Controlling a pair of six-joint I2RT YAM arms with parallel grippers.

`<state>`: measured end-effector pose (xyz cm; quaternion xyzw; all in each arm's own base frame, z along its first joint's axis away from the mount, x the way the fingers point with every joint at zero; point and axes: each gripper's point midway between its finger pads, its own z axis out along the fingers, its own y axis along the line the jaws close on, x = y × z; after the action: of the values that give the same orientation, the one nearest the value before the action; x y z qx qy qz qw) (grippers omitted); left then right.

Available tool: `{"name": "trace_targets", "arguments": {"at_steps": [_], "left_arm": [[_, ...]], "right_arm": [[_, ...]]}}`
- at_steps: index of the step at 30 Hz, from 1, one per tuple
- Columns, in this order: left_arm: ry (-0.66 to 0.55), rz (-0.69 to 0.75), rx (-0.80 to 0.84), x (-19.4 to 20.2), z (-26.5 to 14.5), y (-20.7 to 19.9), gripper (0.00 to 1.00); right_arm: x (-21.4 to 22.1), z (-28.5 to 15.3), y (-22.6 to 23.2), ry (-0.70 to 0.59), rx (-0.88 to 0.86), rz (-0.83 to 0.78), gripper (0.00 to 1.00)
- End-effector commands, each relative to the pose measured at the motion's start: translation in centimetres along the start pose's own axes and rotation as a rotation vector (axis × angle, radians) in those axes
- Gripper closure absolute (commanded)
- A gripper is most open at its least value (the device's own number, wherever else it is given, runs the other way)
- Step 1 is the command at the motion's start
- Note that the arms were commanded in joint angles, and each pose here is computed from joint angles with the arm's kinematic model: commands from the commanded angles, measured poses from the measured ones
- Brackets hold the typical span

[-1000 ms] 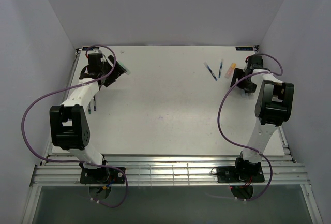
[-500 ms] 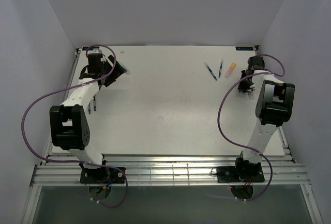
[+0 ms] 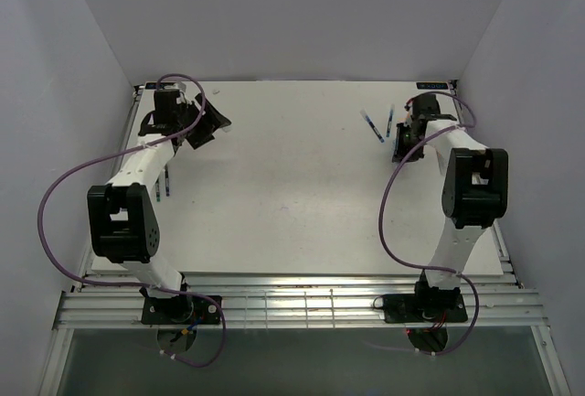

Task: Open the pen caps

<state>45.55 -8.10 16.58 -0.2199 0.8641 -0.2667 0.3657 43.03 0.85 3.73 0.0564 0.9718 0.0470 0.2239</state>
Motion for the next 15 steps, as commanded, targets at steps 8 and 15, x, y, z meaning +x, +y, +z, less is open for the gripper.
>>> {"name": "trace_targets", "arguments": {"at_steps": [8, 15], "left_arm": [[0.332, 0.033, 0.419, 7.9, -2.9, -9.9, 0.18], [0.362, 0.044, 0.579, 12.4, -5.9, -13.5, 0.21]], "right_arm": [[7.8, -14.1, 23.4, 0.156, -0.900, -0.226, 0.92], [13.6, -21.7, 27.8, 0.262, -1.341, -0.196, 0.92]]}}
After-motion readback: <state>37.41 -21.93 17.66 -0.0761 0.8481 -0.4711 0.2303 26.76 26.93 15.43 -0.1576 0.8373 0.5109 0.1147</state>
